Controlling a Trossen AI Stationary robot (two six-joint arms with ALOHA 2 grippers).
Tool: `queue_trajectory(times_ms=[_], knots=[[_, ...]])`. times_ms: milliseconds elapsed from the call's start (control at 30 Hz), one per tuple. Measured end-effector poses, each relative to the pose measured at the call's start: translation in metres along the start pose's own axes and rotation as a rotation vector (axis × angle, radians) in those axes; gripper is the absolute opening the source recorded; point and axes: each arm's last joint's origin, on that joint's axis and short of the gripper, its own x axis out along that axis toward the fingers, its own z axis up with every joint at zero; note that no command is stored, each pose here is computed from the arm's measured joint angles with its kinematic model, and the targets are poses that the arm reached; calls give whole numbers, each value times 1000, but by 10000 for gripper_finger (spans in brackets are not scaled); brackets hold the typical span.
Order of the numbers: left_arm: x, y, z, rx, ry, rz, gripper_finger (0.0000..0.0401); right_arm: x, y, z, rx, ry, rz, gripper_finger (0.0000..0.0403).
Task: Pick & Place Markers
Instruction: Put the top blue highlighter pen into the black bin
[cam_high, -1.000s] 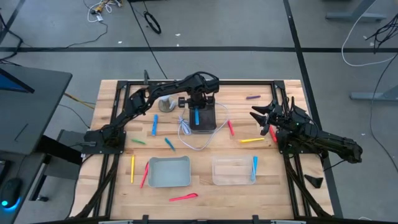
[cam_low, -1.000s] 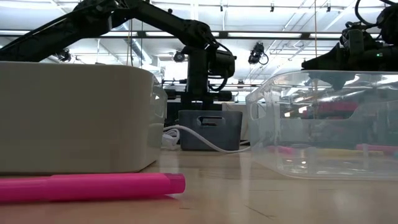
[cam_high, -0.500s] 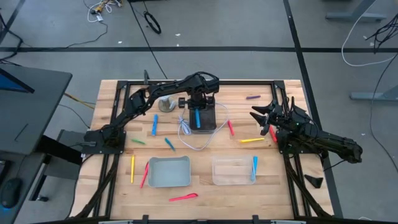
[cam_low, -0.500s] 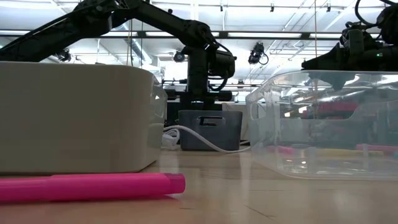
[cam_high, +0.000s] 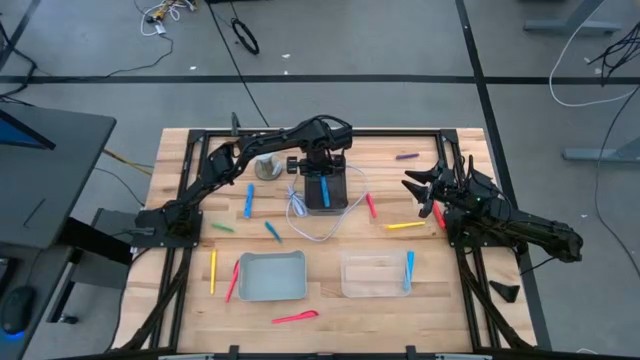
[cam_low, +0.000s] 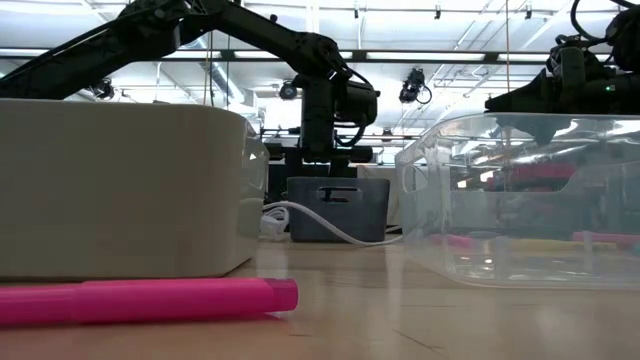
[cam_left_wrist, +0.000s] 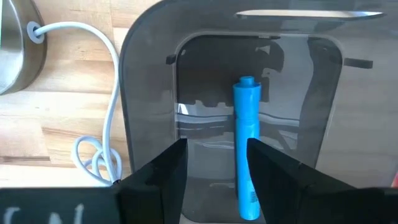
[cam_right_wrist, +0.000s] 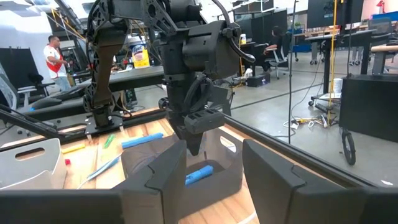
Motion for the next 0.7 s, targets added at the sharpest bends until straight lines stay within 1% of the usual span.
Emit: queue_trajectory(times_ms=[233, 333, 633, 700], knots=[[0, -2, 1, 16, -9, -26, 174, 0, 0, 0, 0, 0, 0, 159], [-3, -6, -1, 36, 0, -67, 174, 0, 0, 0, 0, 0, 0, 159], [-24, -15, -9, 70, 3, -143, 174, 0, 0, 0, 0, 0, 0, 159], [-32, -15, -11, 87, 5, -145, 174, 0, 0, 0, 0, 0, 1, 159]])
